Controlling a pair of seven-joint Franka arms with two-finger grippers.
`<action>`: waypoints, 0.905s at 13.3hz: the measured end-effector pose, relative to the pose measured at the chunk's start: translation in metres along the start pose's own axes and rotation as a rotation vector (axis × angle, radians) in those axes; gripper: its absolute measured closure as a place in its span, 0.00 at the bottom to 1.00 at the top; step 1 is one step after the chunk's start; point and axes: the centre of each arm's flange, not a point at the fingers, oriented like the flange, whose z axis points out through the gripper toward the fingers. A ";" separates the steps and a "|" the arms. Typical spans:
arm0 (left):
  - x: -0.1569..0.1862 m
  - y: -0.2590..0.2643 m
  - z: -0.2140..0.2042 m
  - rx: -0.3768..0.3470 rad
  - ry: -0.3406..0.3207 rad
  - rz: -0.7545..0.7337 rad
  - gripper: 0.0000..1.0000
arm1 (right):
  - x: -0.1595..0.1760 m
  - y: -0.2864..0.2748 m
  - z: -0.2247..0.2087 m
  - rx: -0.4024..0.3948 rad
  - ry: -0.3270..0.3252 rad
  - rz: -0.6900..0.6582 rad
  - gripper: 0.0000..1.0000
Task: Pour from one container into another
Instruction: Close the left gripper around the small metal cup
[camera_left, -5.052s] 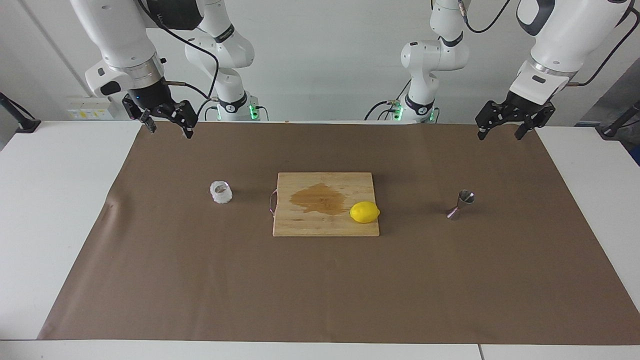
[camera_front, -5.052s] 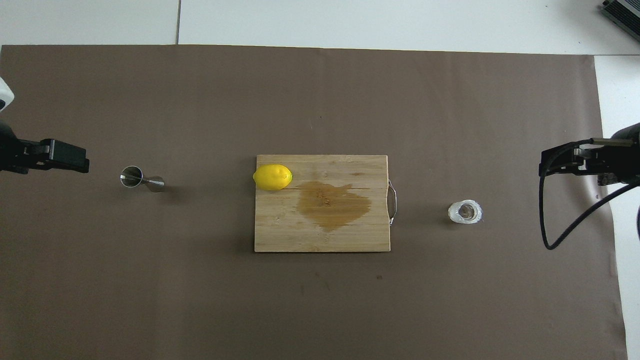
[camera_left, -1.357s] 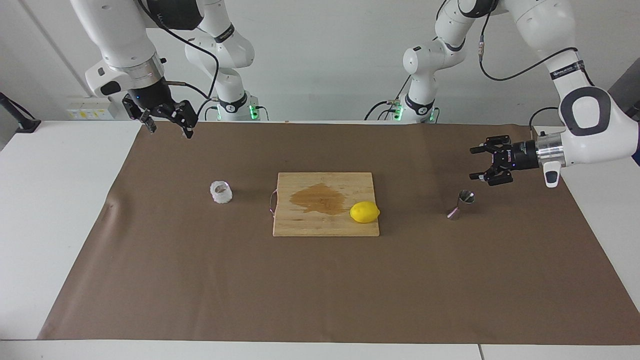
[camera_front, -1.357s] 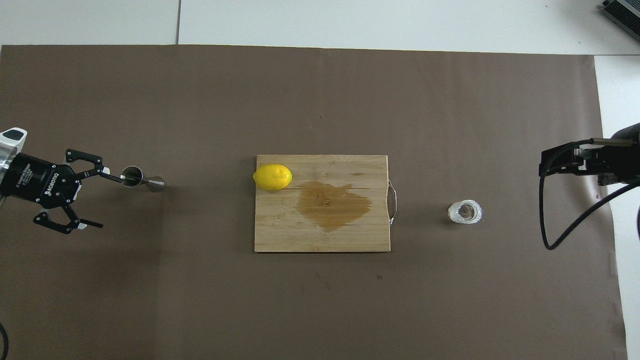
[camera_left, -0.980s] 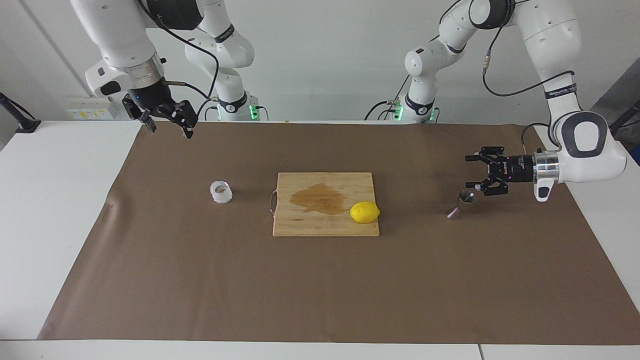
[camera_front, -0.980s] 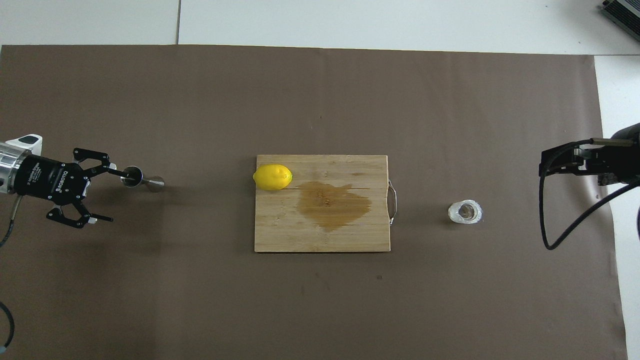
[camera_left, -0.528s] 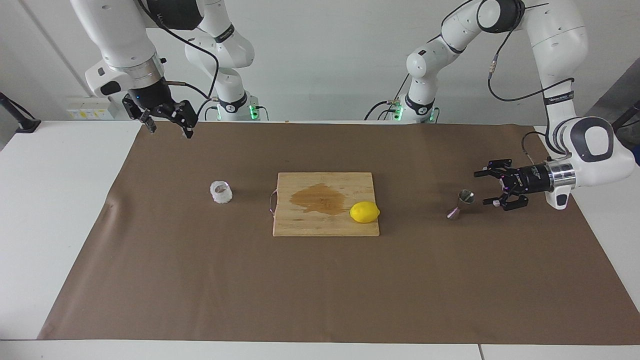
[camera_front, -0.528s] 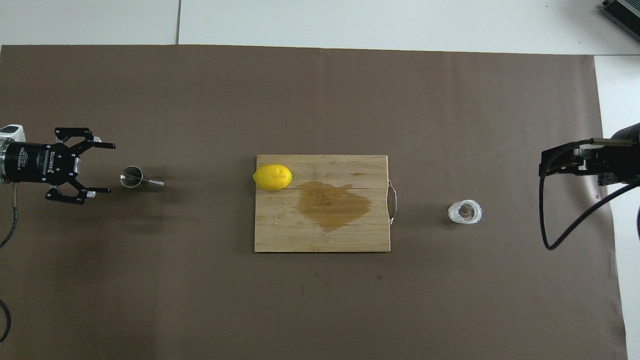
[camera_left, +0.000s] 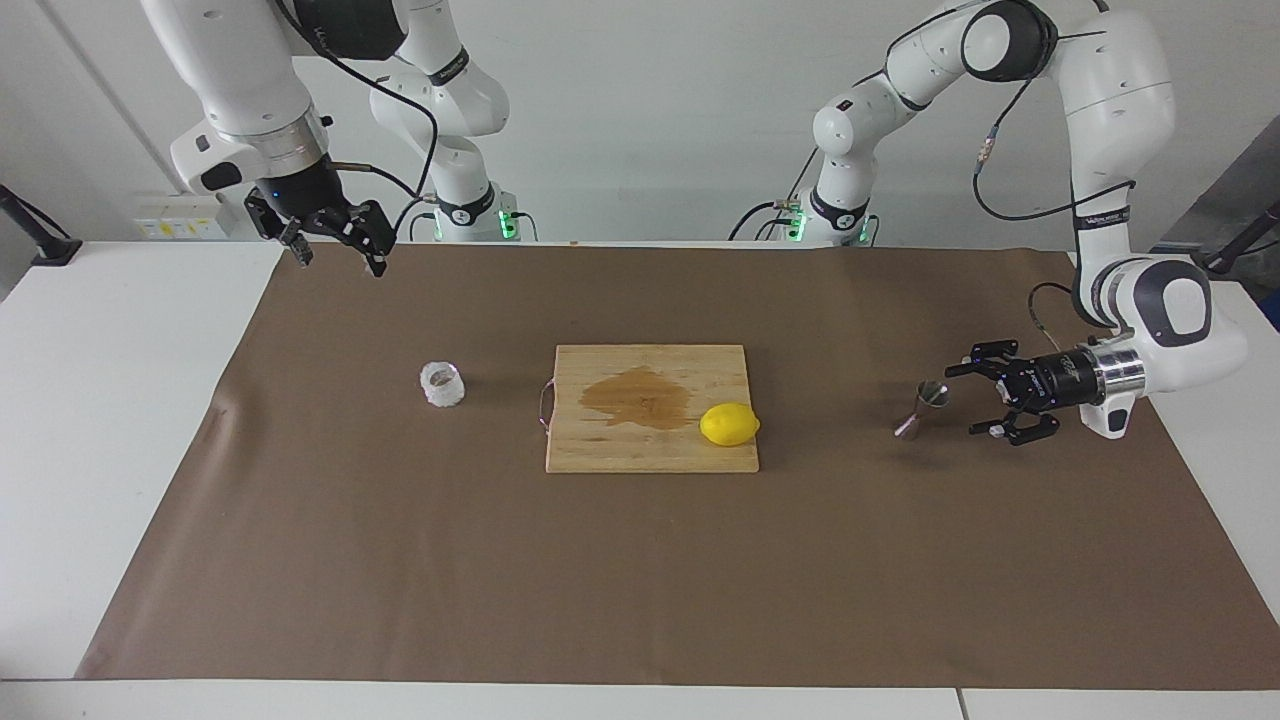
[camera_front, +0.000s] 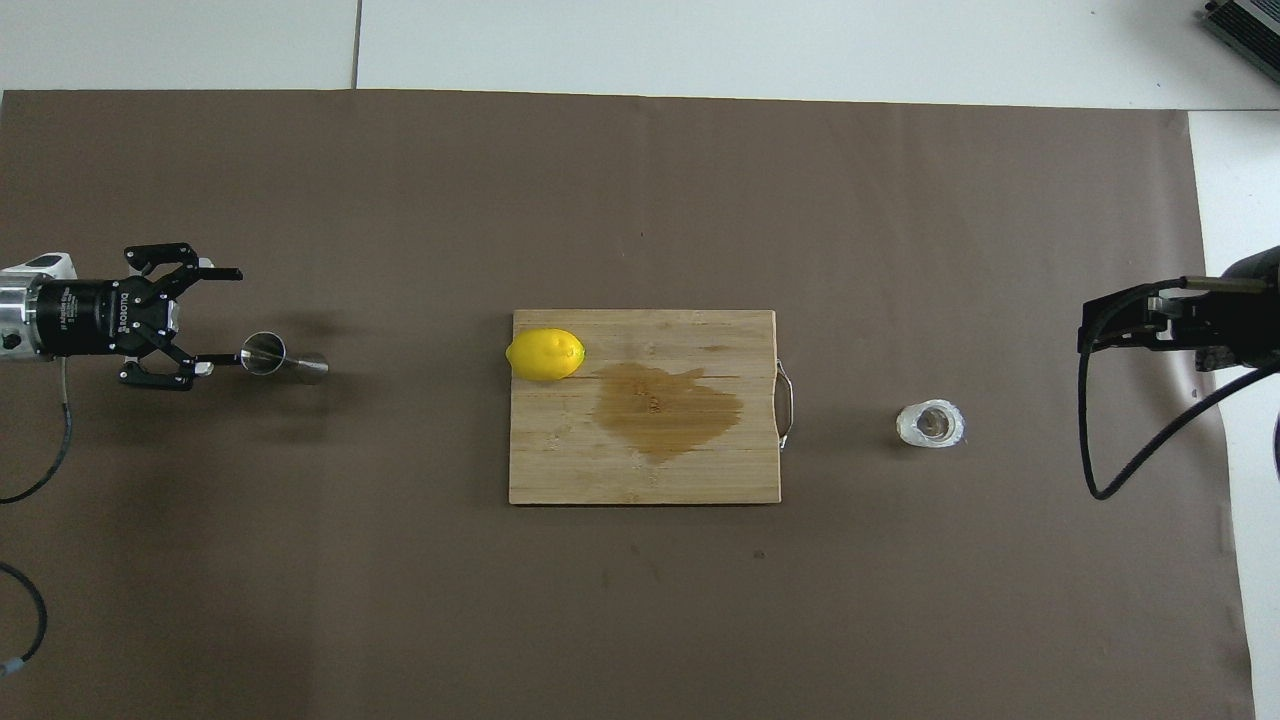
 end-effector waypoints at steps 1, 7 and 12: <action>0.007 -0.001 -0.001 -0.001 -0.008 -0.010 0.00 | 0.000 0.000 0.000 0.000 0.000 0.000 0.00; 0.033 -0.013 0.010 0.015 -0.041 -0.042 0.00 | 0.000 0.000 0.000 0.000 0.000 0.000 0.00; 0.035 -0.022 0.022 0.032 -0.084 -0.005 0.00 | 0.000 0.000 0.000 0.000 0.000 0.000 0.00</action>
